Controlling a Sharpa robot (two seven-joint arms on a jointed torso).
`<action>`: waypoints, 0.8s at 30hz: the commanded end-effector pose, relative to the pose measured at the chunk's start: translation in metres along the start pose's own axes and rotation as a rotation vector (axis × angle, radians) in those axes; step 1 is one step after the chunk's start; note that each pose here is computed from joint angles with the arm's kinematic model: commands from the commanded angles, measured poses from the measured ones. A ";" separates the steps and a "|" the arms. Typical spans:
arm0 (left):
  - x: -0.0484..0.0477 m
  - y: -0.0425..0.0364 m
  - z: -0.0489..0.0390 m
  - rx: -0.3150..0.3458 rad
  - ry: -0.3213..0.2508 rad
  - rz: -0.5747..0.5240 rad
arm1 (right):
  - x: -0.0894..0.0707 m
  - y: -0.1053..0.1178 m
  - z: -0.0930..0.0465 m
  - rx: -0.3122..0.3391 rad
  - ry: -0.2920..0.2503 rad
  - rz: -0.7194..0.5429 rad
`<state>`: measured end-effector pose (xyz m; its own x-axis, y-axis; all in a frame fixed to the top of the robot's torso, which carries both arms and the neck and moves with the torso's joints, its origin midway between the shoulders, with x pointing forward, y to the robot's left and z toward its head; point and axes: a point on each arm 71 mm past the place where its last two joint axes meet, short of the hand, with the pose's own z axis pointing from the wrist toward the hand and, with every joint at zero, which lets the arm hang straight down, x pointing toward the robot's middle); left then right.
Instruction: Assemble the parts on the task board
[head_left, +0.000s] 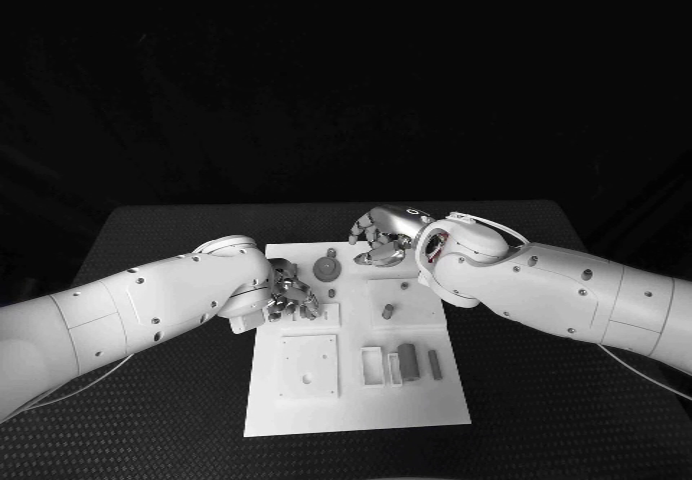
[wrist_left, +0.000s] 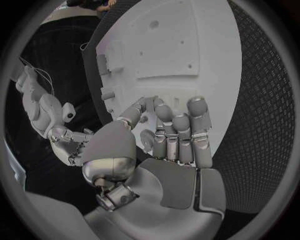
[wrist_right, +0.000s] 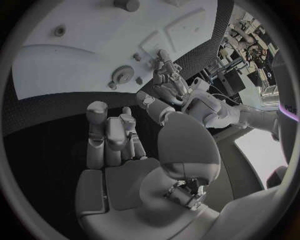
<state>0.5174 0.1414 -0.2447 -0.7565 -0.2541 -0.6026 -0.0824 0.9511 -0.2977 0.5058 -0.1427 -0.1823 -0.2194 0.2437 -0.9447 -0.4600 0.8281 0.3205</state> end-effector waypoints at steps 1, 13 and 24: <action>0.0038 -0.0005 0.0007 0.005 0.038 -0.009 | 0.001 0.000 0.000 -0.003 0.010 -0.008; 0.0060 0.0012 0.0011 -0.007 0.083 0.008 | 0.001 0.000 0.000 -0.003 0.011 -0.008; 0.0037 0.0020 0.0013 -0.016 0.055 0.046 | 0.001 0.000 0.000 -0.003 0.011 -0.008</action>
<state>0.5173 0.1428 -0.2455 -0.7833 -0.2383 -0.5741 -0.0792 0.9543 -0.2881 0.5060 -0.1430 -0.1825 -0.2204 0.2426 -0.9447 -0.4590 0.8288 0.3200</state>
